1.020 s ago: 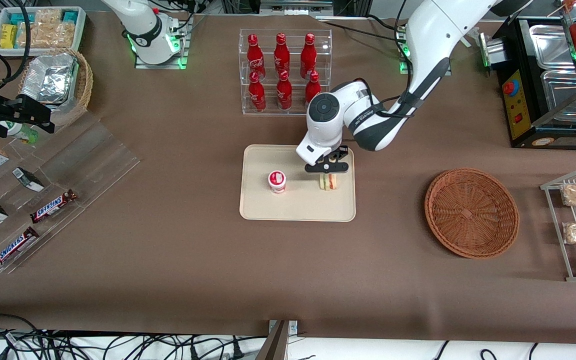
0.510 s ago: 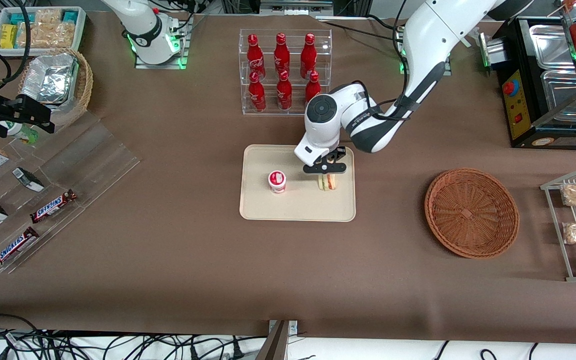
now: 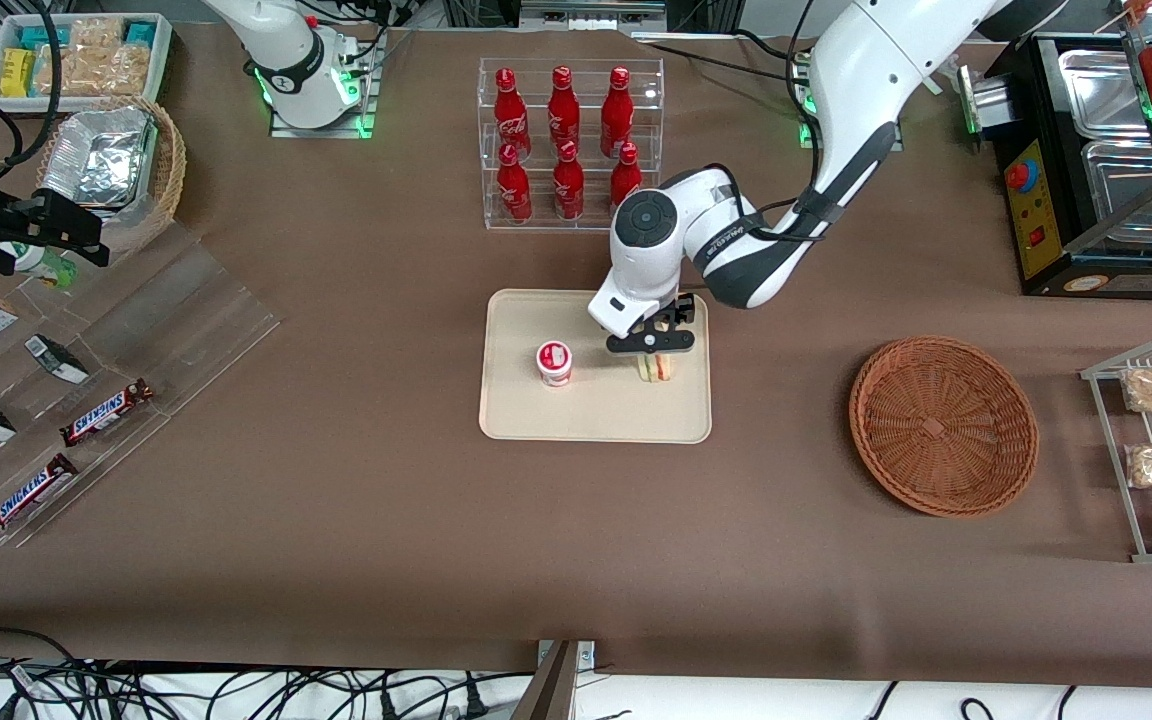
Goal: Place sandwich from basket to tray
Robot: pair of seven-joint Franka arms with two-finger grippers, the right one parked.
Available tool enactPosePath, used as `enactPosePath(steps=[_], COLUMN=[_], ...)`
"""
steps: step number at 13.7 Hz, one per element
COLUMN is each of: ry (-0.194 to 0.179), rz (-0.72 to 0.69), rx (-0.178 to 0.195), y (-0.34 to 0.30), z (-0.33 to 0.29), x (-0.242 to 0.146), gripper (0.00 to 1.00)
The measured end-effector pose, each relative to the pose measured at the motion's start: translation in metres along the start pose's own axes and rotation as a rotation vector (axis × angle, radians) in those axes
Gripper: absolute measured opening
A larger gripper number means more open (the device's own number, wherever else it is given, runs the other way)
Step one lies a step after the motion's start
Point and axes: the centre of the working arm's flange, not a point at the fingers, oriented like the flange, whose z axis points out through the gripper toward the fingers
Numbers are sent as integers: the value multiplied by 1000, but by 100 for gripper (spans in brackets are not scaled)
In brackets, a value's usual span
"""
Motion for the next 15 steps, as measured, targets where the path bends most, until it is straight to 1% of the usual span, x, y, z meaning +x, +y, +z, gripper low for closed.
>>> enactPosePath(steps=[1, 2, 4, 5, 7, 9, 11, 12, 14, 15], ry=[18, 37, 68, 80, 95, 108, 110, 106, 90, 81], rz=[-20, -46, -116, -159, -248, -328, -388, -393, -382, -376], rx=[-6, -1, 26, 35, 37, 39, 16, 11, 23, 23], y=[-2, -8, -31, -46, -82, -123, -160, -174, -195, -203], z=[-13, -32, -76, -97, -134, -161, -184, -194, -208, -212], x=[11, 26, 61, 80, 114, 140, 156, 160, 161, 162], gripper=[100, 100, 100, 100, 100, 100, 100, 100, 100, 100])
